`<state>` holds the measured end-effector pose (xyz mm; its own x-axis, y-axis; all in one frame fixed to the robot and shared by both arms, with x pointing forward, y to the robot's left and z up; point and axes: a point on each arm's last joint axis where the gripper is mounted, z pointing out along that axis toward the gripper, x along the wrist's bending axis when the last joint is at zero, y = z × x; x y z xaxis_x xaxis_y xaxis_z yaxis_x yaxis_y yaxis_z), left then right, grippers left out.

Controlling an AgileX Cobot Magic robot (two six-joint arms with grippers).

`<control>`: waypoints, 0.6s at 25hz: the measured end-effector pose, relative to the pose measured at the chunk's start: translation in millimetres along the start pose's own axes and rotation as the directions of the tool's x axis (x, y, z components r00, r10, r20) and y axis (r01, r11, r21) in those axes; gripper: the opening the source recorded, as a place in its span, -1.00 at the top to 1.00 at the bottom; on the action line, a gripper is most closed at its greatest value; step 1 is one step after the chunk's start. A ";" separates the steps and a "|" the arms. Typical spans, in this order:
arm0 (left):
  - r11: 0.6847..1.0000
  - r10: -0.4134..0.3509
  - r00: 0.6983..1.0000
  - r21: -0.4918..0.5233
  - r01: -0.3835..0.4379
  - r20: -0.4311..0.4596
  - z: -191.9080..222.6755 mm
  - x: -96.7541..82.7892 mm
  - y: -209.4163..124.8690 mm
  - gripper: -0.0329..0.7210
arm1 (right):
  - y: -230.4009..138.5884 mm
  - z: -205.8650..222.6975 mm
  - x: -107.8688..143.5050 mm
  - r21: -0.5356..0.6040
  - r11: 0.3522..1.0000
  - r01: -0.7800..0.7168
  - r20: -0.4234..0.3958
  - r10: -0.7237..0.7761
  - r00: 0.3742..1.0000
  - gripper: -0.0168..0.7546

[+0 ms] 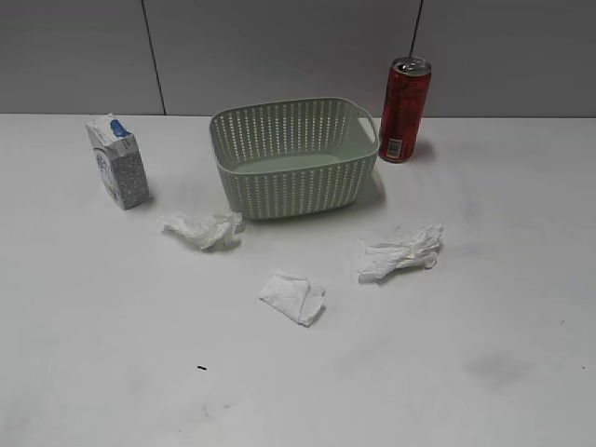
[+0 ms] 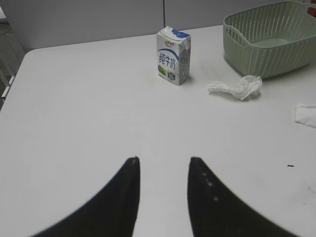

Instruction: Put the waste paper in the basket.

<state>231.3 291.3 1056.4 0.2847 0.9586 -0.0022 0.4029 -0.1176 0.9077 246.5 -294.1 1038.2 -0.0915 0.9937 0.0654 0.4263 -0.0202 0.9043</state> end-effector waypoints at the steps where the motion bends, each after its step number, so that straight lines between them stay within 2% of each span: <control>1: 1.000 0.000 1.000 0.000 0.000 0.000 0.0 0.0 0.0 0.28 | 0.0 0.0 0.1 0.000 1.000 -0.001 -0.001 0.001 1.000 -0.52; 10: 1.000 0.000 1.000 0.000 0.000 0.001 0.0 -0.1 0.0 0.25 | 0.3 -0.2 0.1 -0.002 1.000 0.001 -0.001 -0.001 1.000 -0.52; 13: 1.000 -0.001 1.000 0.000 0.001 0.002 0.0 -0.2 0.0 -0.07 | 2.6 -1.9 0.3 -0.016 1.000 0.012 -0.001 -0.012 1.000 -0.52; 15: 1.000 -0.002 1.000 0.000 0.002 0.003 0.0 -0.2 0.0 -0.47 | 6.6 -1.8 0.4 -0.024 0.999 0.021 -0.001 -0.021 1.000 -0.52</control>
<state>231.3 291.0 1056.4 0.2863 0.9581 -0.0046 0.4030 -0.1160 0.9078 247.7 -294.0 1045.0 -0.1010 0.9938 0.0471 0.4022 -0.0025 0.9155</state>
